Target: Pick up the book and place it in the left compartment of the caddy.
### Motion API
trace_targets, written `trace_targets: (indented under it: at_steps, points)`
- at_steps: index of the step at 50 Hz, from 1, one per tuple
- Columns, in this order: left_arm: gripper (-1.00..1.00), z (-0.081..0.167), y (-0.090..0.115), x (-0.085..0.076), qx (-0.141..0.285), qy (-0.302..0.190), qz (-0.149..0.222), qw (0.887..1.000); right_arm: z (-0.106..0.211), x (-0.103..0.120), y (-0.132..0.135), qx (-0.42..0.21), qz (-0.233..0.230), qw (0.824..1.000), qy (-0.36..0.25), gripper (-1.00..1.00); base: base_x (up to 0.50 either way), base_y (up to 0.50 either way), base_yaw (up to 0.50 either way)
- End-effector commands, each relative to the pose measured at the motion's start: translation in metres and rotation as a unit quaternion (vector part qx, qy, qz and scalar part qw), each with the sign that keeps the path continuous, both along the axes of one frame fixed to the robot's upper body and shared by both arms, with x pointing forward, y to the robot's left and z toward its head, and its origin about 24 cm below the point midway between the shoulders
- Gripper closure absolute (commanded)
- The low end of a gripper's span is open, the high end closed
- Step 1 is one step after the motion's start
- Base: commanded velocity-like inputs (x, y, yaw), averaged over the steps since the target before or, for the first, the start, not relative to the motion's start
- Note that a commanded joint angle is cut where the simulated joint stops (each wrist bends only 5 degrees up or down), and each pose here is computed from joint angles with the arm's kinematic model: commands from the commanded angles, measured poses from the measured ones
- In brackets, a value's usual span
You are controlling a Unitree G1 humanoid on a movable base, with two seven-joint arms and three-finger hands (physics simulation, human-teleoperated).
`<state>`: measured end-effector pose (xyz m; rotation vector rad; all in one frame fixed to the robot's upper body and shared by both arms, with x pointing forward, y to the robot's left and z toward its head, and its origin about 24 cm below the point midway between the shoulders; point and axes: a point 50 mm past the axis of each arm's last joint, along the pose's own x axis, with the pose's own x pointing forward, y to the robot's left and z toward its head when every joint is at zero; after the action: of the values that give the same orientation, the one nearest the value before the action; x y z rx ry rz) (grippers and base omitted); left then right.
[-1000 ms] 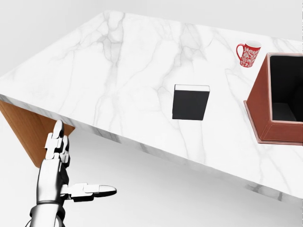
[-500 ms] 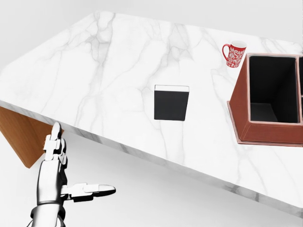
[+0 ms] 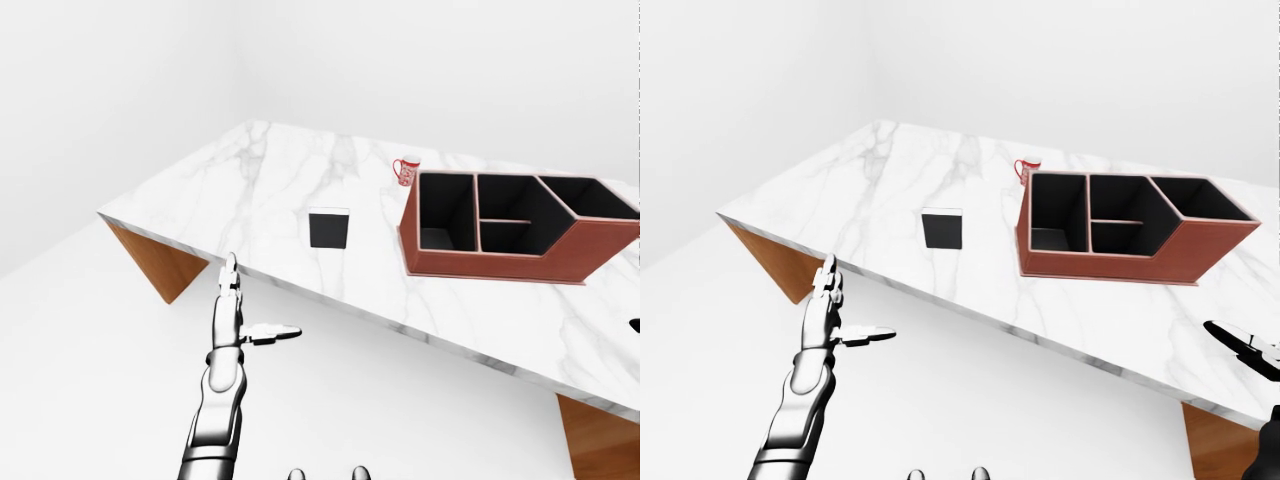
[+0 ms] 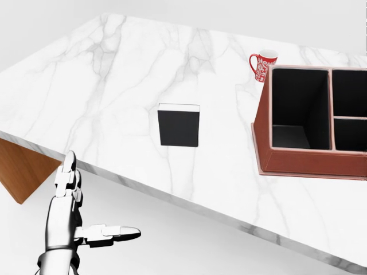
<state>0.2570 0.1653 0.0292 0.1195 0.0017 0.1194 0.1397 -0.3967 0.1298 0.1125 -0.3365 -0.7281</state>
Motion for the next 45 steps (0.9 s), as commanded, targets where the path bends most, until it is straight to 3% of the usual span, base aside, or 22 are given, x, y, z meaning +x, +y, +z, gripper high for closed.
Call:
trace_targets:
  at_steps: [1,45]
  points:
    - [-1.00,0.0001,-0.0002,-0.0008,-0.001,0.000,-0.001,1.000,0.0019,-0.0010,0.0005,-0.003,0.000,1.000,-0.003,-1.00,0.13,-0.28,0.00]
    - [-1.00,0.0003,-0.0003,-0.0013,0.007,-0.001,0.003,1.000,0.0013,-0.0010,0.0004,-0.004,-0.001,1.000,0.000,-1.00,0.13,-0.28,0.00]
